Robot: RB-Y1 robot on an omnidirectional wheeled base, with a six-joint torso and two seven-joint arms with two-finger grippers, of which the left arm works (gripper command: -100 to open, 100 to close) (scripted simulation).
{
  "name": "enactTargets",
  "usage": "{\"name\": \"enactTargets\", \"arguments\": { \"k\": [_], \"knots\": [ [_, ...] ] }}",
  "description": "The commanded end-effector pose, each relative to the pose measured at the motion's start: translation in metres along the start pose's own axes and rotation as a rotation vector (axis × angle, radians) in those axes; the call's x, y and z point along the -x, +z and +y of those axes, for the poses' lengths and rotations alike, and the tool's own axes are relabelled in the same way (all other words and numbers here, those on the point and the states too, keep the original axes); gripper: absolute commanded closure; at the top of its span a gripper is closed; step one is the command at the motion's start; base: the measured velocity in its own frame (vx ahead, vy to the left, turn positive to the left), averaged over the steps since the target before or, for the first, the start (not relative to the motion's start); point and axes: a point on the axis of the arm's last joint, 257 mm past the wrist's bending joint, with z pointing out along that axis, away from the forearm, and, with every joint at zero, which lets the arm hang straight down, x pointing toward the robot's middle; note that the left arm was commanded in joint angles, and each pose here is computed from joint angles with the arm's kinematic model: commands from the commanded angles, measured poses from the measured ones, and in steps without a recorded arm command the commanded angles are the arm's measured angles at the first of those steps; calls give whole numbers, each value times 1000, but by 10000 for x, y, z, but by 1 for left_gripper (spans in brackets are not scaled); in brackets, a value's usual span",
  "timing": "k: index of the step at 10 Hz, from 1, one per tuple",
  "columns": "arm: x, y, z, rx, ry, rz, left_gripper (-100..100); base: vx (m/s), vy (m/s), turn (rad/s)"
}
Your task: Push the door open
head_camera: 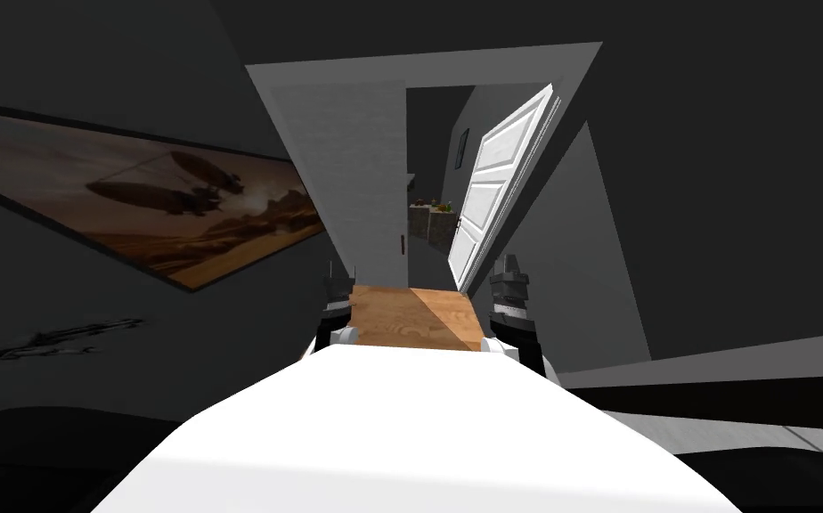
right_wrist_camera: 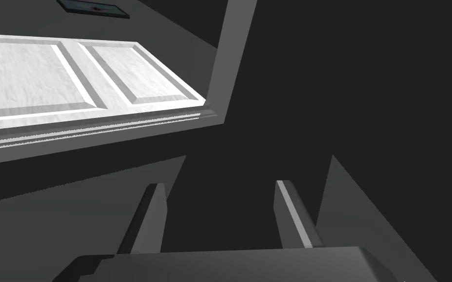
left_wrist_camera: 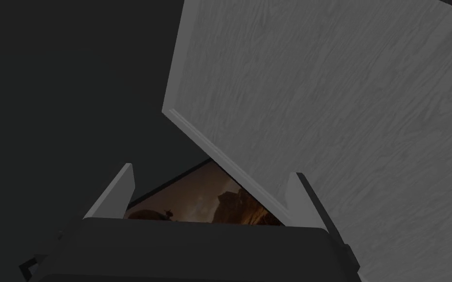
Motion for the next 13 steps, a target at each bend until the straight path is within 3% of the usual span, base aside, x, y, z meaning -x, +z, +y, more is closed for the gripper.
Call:
{"name": "enactTargets", "arguments": {
  "k": [1, 13],
  "knots": [
    [76, -28, 103, 14, -41, -16, -100, 90, 17, -154],
    [591, -276, 853, 94, -340, -170, -100, 94, 32, -133]
  ]
}}
